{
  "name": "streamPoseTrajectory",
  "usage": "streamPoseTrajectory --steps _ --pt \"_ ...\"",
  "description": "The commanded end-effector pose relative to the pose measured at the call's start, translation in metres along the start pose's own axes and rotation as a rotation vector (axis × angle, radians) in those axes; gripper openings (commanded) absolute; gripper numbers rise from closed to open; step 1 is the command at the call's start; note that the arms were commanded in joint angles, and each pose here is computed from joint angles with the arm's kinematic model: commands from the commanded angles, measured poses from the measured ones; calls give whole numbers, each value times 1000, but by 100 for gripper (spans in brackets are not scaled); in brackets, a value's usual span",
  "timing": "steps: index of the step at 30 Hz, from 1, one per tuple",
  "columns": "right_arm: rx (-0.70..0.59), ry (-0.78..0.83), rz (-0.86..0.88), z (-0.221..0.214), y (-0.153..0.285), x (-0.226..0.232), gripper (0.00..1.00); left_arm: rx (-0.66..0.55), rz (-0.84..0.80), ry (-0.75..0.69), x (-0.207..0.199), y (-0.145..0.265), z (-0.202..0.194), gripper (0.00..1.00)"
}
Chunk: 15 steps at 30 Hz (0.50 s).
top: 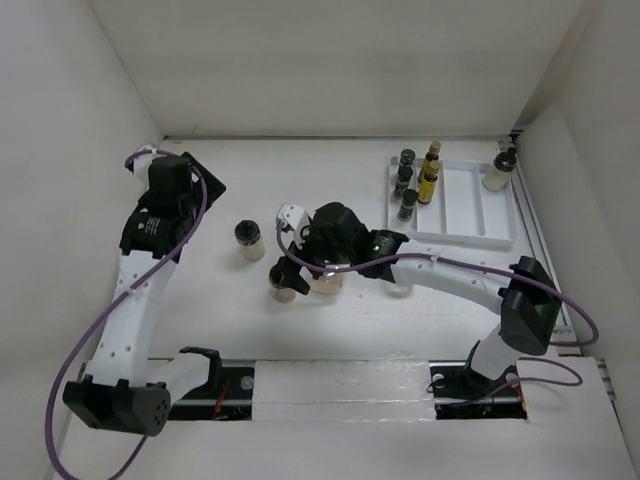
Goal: Organize the condiment bottles
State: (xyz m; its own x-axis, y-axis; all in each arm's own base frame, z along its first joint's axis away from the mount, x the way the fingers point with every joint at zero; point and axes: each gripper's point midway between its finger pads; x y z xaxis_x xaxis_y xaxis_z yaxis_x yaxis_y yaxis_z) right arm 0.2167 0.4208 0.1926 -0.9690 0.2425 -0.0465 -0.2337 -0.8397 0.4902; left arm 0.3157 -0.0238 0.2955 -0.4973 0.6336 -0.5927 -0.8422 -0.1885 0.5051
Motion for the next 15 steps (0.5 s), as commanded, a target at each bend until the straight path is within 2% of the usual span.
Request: streamPoseTrajectory --steps 1,5,9,15 --pt "-18 61 -26 9 -11 4 99 63 -20 -33 -5 -14 -7 78" --pt "12 65 -37 5 -26 6 99 2 -66 -21 -20 4 16 78" --pt "59 62 -35 -9 -51 5 99 59 -88 -13 -18 5 -1 78" --pt "59 62 -116 -8 -69 -9 95 61 -85 -10 -13 8 -6 76"
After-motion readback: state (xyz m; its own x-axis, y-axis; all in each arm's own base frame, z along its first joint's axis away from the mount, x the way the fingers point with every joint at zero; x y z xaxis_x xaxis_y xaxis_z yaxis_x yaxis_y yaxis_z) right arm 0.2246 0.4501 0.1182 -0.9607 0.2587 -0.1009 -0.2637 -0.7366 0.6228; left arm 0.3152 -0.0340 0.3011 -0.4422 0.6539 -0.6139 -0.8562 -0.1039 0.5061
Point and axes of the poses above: each gripper's point midway between its finger pads, its own y axis back along the fingers, its own x axis along the line the jaws close on, z = x × y, and after that the axes turned 10 degrees about y, right-handed
